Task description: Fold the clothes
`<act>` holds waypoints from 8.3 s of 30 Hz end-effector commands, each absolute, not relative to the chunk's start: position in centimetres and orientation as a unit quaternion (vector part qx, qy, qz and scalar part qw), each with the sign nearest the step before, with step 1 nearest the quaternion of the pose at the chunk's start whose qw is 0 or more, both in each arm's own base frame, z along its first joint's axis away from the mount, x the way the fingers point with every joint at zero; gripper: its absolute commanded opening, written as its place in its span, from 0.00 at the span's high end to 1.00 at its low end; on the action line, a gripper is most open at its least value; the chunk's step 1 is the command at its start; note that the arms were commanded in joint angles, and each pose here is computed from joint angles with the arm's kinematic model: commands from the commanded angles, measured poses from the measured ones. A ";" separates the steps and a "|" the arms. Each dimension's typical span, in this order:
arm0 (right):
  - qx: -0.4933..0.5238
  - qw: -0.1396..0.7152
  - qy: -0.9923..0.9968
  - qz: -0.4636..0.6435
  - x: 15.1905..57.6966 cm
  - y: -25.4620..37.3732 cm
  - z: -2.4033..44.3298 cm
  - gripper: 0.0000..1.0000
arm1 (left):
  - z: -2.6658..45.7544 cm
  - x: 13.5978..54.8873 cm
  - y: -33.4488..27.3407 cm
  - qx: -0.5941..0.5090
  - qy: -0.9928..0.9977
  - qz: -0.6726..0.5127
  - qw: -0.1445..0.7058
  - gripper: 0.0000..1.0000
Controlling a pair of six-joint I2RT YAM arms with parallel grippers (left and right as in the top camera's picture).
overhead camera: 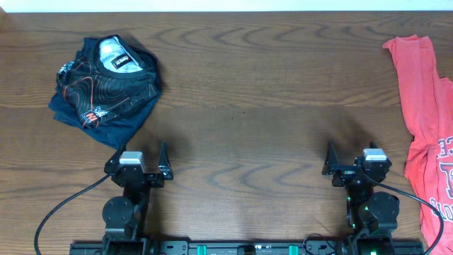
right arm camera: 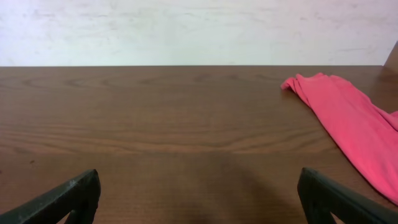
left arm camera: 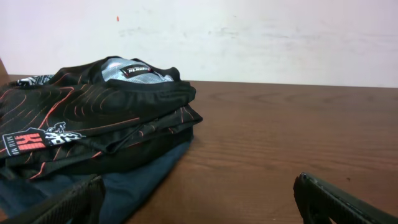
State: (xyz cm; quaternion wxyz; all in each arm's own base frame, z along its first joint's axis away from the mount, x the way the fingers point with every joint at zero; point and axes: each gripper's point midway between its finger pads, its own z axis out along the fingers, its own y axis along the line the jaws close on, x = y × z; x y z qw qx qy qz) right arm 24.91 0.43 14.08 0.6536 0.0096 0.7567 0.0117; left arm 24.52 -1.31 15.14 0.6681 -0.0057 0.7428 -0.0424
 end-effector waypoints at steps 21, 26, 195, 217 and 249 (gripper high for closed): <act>0.096 0.367 0.924 -0.052 26.7 -3.1 12.7 0.01 | 15.7 25.1 -1.3 -0.057 0.869 -0.059 0.488 0.02; 0.096 0.267 0.957 -0.066 27.8 -3.8 12.1 0.01 | 15.2 25.6 -1.3 -0.061 0.911 -0.050 0.405 0.02; 0.204 0.015 0.973 0.104 21.9 0.9 -2.2 0.79 | 2.6 32.9 -26.1 0.100 0.909 -0.239 0.326 0.94; 0.208 0.061 0.974 0.061 24.6 -1.3 -0.4 0.72 | 7.6 39.3 -19.3 -0.010 0.912 -0.294 0.286 0.02; 0.199 0.173 0.964 0.046 32.7 -5.8 -1.0 0.99 | 4.1 30.8 -27.1 0.098 0.941 -0.254 0.200 0.02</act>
